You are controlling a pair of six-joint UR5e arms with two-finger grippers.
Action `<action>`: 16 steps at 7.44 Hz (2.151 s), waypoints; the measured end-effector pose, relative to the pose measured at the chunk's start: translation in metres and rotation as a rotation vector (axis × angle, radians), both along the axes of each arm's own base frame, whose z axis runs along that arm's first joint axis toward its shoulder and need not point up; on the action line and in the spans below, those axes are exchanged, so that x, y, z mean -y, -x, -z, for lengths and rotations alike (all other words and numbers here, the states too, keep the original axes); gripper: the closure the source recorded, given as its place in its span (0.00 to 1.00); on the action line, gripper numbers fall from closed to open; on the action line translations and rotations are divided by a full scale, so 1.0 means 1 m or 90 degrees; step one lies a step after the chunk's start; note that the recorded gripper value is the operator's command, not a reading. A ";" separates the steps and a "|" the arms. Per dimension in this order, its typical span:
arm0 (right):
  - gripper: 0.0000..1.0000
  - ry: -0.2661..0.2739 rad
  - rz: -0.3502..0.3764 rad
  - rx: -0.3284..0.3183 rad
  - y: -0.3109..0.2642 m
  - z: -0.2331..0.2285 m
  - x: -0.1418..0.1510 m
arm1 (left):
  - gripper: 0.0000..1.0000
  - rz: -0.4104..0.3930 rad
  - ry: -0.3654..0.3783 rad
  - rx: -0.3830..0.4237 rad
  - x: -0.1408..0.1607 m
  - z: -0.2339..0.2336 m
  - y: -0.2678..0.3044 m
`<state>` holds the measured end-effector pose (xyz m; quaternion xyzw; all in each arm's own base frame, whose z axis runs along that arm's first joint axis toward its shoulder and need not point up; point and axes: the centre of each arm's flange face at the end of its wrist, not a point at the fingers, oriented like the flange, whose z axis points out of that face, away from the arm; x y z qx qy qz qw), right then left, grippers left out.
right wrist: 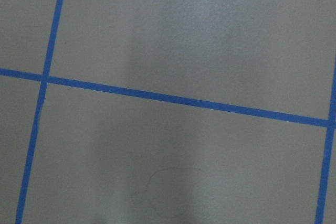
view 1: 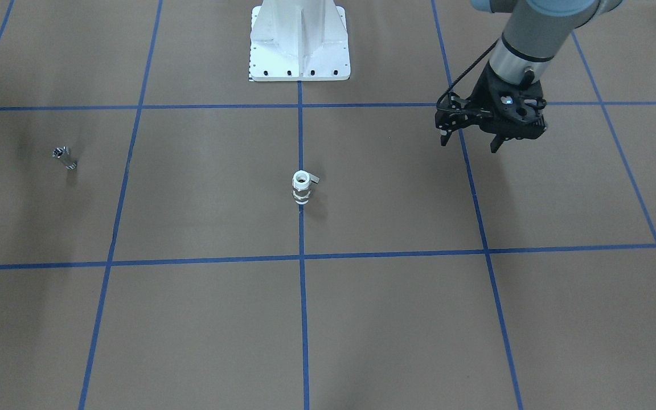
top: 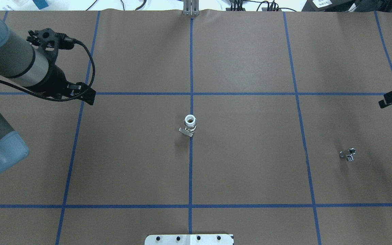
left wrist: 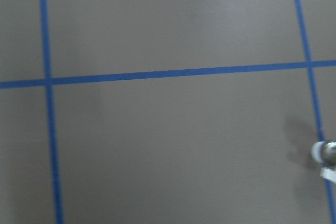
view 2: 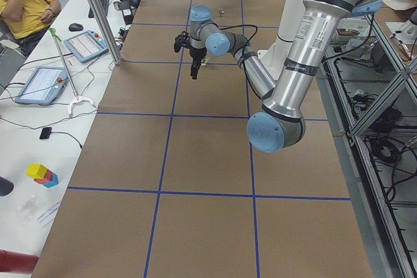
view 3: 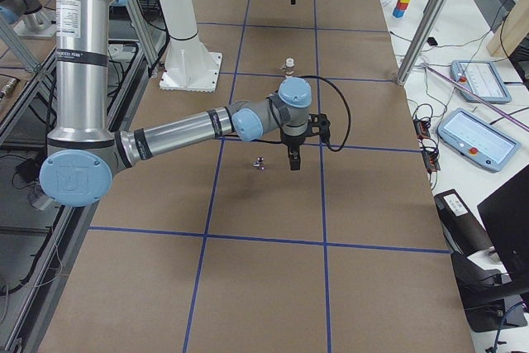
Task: Assemble PPR valve and pipe with both arms
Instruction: 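Release the valve and lift the left gripper while the right gripper approaches, then lower the right gripper and grasp the silver metal fitting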
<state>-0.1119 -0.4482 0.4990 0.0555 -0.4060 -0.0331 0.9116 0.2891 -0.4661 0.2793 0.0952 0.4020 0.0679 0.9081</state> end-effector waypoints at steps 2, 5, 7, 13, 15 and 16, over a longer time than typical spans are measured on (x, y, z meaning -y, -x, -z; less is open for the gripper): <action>0.00 -0.012 -0.033 0.000 0.039 -0.012 -0.041 | 0.01 -0.038 -0.018 0.012 0.002 -0.026 0.023; 0.01 -0.029 -0.012 -0.016 0.095 -0.028 -0.079 | 0.00 -0.045 -0.017 0.011 0.000 -0.031 0.028; 0.02 -0.030 0.015 -0.027 0.120 -0.038 -0.091 | 0.00 -0.044 -0.017 0.010 0.000 -0.031 0.028; 0.34 -0.041 0.026 -0.031 0.140 -0.039 -0.086 | 0.00 -0.045 -0.010 0.013 0.000 -0.034 0.024; 0.33 -0.039 0.030 -0.031 0.142 -0.040 -0.088 | 0.00 -0.046 -0.008 0.014 0.000 -0.034 0.022; 0.40 -0.039 0.032 -0.032 0.142 -0.040 -0.089 | 0.00 -0.047 -0.008 0.014 0.000 -0.034 0.021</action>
